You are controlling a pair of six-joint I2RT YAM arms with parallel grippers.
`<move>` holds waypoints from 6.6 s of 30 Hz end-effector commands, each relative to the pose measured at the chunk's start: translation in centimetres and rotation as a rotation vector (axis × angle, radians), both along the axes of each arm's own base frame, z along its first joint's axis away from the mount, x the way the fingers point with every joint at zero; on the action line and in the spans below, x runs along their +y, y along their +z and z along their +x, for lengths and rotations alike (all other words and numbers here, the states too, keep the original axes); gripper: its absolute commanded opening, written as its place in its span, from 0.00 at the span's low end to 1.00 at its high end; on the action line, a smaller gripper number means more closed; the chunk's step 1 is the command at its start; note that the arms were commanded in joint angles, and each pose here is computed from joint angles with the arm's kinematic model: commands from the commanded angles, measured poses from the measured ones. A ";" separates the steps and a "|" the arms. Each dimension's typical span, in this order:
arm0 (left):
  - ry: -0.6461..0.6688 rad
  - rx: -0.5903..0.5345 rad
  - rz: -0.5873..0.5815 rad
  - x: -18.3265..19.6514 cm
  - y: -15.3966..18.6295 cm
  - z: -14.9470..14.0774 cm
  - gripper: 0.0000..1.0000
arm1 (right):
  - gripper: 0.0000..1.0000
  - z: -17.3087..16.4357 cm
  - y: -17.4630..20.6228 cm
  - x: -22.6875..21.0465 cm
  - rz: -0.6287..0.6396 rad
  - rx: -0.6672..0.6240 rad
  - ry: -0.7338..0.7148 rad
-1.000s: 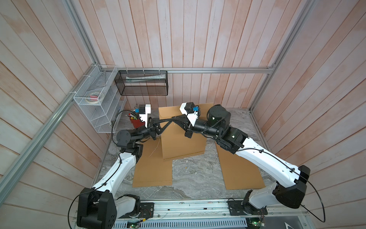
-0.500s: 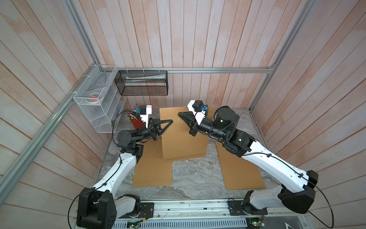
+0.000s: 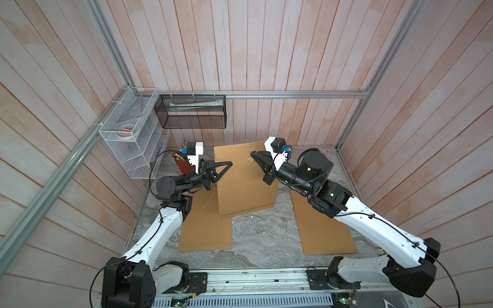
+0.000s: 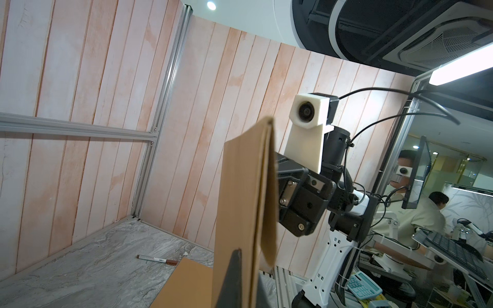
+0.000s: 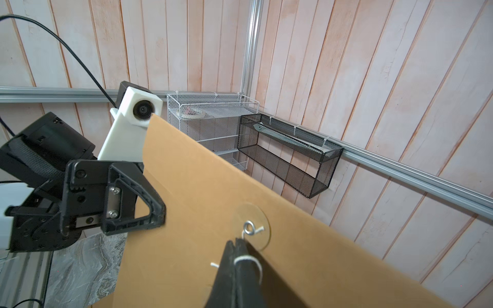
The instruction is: Open the file bag
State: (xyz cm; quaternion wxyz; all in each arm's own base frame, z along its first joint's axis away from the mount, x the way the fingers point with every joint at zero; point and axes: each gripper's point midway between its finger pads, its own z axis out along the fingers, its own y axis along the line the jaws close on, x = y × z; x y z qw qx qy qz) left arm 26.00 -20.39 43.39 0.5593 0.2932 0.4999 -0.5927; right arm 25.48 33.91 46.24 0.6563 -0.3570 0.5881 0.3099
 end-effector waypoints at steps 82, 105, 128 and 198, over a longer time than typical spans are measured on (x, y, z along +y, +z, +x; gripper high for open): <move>0.033 0.034 -0.220 1.9 0.7 2.4 0.00 | 0.00 -2.6 -3.9 6.1 0.119 0.180 0.285; -0.066 0.008 -0.235 1.5 0.8 1.4 0.00 | 0.00 -1.8 -6.3 9.1 0.084 0.258 0.354; -0.026 -0.035 -0.234 2.5 3.8 1.9 0.00 | 0.00 -2.2 -11.0 5.7 0.096 0.355 0.251; -0.017 -0.035 -0.071 2.0 2.0 3.2 0.00 | 0.54 2.8 -7.3 -14.1 0.058 0.232 -0.370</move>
